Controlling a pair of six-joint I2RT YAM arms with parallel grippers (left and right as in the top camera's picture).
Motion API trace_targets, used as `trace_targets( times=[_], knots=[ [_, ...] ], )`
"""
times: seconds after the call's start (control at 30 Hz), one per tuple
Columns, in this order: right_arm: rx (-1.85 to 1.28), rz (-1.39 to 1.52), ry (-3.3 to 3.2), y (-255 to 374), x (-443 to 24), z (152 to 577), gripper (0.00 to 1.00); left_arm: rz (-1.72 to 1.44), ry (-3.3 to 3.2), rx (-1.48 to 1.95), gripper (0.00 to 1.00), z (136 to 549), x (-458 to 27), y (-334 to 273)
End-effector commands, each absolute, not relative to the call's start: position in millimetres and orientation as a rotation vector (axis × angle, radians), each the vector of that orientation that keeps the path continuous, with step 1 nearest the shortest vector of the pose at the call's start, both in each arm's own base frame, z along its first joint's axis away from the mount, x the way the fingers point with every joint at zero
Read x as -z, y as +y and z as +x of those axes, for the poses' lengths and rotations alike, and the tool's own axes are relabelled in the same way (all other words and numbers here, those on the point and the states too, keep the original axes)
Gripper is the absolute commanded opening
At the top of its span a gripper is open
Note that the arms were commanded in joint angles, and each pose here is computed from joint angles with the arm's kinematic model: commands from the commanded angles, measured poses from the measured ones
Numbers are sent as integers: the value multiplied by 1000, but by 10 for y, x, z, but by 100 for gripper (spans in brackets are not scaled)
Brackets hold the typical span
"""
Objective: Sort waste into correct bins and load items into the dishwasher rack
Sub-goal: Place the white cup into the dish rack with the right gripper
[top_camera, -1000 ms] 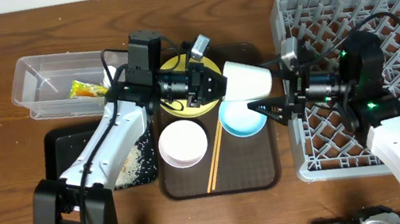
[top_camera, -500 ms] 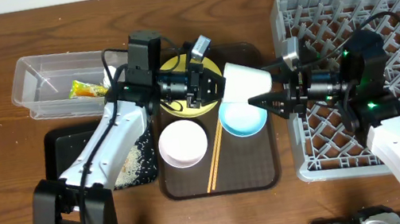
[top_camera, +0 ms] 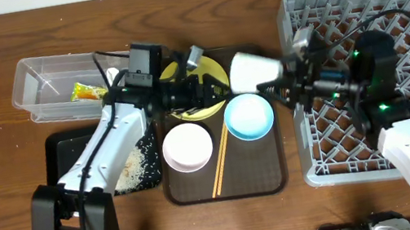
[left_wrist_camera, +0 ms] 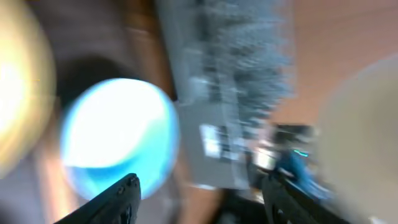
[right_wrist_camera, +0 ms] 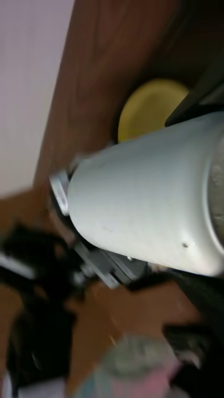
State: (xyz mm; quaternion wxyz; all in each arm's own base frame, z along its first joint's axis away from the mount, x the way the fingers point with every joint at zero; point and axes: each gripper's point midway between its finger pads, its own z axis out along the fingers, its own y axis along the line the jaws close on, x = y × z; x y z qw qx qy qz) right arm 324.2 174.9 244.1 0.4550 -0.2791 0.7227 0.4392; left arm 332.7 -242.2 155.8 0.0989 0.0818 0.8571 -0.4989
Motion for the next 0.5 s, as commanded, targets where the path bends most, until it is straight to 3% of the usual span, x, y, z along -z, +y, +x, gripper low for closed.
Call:
trace_targets(
  times=[0.0,0.27,0.47],
  knots=[
    [-918,-503,1865,1411,-2387,3536,35,241,2525,1110,68,3612,-1402,-2037],
    [-800,-276,1992,820,-2479,3724,19,23,2499,859,69,3670,-1714,-1283],
    [-414,99,2289,57,-2379,3652,19,-122,2578,550,69,3396,-1750,-665]
  ],
)
